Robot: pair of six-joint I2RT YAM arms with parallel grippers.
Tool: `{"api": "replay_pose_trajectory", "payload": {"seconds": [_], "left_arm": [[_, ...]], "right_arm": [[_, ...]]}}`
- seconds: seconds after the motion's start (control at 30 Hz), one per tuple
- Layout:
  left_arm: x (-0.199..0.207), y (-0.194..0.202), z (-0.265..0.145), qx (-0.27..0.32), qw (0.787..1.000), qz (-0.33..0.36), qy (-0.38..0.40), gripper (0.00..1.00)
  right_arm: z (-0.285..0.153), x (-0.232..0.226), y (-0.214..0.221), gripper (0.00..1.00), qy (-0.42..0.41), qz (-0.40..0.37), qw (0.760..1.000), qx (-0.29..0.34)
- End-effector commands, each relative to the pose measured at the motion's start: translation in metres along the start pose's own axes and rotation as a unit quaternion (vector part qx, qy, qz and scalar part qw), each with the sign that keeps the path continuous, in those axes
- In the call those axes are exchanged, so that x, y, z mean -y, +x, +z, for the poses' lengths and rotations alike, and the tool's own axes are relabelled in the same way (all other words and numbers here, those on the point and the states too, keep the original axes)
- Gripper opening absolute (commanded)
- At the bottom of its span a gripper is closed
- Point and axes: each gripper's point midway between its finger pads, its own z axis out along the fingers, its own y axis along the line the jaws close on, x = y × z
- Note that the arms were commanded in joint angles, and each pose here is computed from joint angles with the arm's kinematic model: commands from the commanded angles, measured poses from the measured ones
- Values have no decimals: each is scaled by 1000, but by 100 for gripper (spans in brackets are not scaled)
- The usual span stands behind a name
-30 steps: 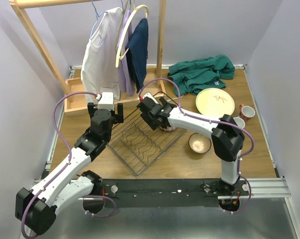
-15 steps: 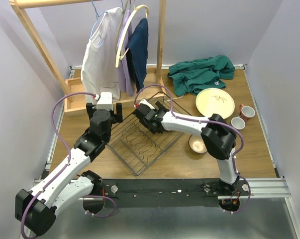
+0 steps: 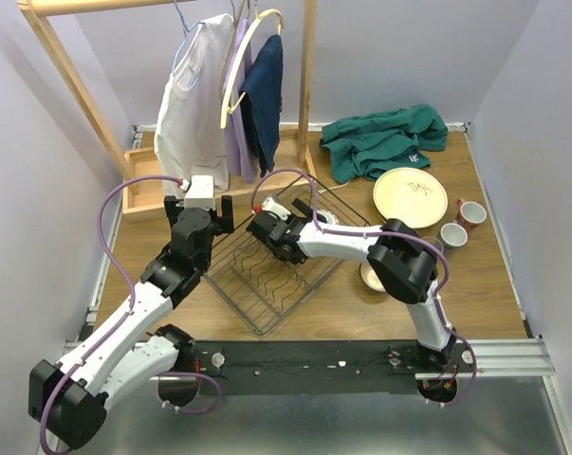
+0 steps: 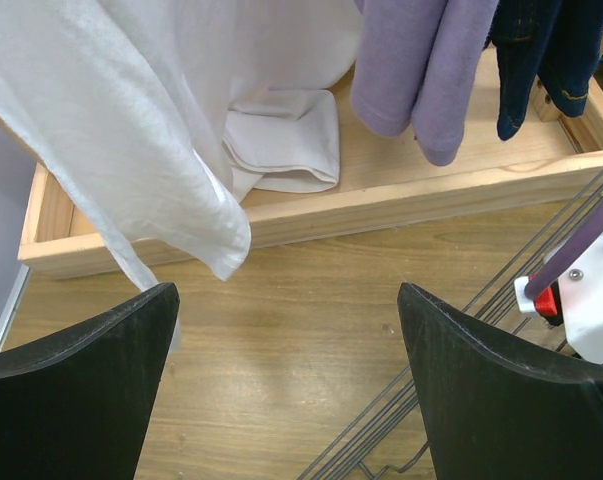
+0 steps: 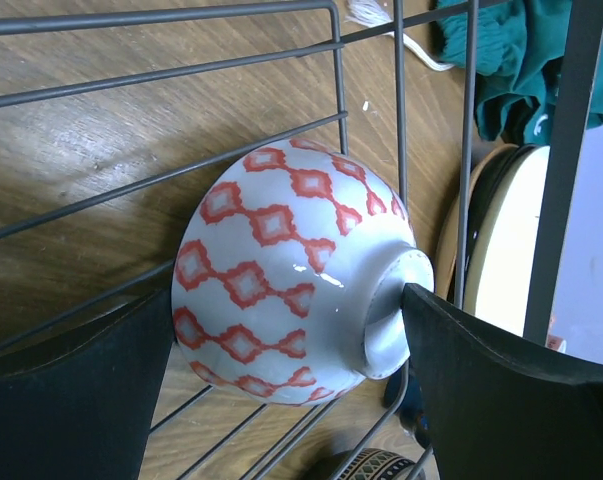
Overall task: Unload the mixed dishes from the dish rack
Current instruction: Pick up the bowl from the dish rack.
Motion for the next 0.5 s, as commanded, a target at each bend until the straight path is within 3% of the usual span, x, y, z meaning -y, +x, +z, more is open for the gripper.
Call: {"api": "replay_pose_trajectory", "payload": {"seconds": [0.0, 0.2, 0.47], "left_arm": [[-4, -2, 0, 6, 1000, -14, -9, 99], [-2, -1, 0, 5, 1000, -15, -6, 99], [-2, -2, 0, 5, 1000, -16, -4, 99]], "right_arm": [[8, -19, 30, 98, 8, -50, 998, -41], [-6, -10, 13, 95, 16, -41, 999, -26], [-26, 6, -10, 79, 15, -23, 1000, -3]]}}
